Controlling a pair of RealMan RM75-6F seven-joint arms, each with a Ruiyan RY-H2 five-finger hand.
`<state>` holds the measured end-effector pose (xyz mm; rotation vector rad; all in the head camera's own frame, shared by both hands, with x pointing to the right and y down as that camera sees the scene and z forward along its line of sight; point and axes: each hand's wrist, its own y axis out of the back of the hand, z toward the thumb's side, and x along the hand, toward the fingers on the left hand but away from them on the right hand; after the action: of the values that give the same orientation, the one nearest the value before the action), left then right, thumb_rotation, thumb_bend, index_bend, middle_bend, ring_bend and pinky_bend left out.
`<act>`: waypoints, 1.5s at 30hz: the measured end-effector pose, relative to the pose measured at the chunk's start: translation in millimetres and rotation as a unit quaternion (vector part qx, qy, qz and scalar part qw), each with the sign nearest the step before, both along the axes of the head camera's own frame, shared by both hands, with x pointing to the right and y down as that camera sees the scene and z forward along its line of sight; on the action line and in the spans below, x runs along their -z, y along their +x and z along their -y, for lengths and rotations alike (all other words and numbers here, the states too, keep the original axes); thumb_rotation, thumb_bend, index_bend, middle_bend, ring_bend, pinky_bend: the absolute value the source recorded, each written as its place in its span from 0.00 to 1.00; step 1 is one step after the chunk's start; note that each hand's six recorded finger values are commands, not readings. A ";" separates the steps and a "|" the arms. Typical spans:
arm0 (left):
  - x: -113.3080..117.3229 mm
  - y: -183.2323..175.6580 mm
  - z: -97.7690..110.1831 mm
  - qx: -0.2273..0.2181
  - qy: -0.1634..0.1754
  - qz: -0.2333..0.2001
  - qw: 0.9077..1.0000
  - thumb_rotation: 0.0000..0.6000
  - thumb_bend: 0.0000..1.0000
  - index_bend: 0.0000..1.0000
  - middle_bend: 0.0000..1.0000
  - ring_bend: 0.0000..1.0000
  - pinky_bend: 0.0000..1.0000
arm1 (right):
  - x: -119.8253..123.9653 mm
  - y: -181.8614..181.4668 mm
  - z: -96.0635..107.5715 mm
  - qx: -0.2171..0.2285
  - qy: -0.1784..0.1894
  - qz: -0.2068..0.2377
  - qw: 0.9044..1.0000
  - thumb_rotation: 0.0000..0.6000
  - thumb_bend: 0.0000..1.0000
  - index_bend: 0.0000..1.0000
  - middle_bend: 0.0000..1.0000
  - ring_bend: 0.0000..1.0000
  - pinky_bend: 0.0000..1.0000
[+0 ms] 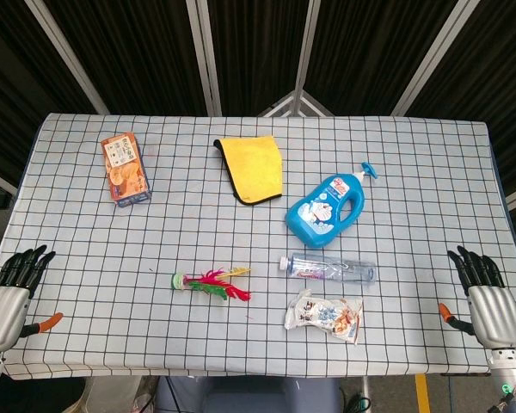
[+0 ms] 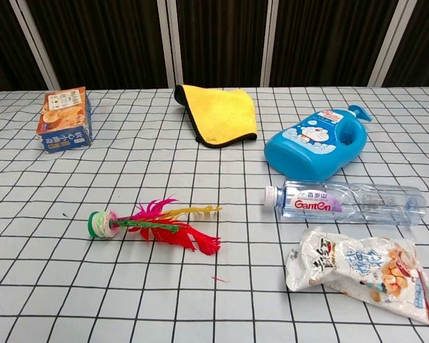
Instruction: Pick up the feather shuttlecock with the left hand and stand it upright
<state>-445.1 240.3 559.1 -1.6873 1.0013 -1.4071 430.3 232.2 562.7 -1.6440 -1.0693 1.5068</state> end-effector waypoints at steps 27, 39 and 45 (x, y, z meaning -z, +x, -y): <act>-9.2 40.7 15.6 -0.102 -0.022 -0.007 0.994 1.00 0.17 0.04 0.00 0.00 0.00 | 0.2 -0.4 0.0 -0.005 -0.001 0.005 1.000 1.00 0.33 0.00 0.00 0.00 0.00; -42.4 152.2 30.4 -0.203 -0.047 -0.040 0.977 1.00 0.33 0.35 0.00 0.00 0.00 | 0.8 0.8 0.8 -0.009 0.002 0.008 1.000 1.00 0.33 0.00 0.00 0.00 0.00; -62.8 201.2 25.8 -0.231 -0.050 -0.039 0.971 1.00 0.36 0.38 0.00 0.00 0.00 | 2.0 2.5 0.8 -0.013 0.003 0.012 1.000 1.00 0.33 0.00 0.00 0.00 0.00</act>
<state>-243.9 214.5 621.8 -1.9090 0.5315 -1.1024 432.8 231.4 560.7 -1.6541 -1.1104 1.5030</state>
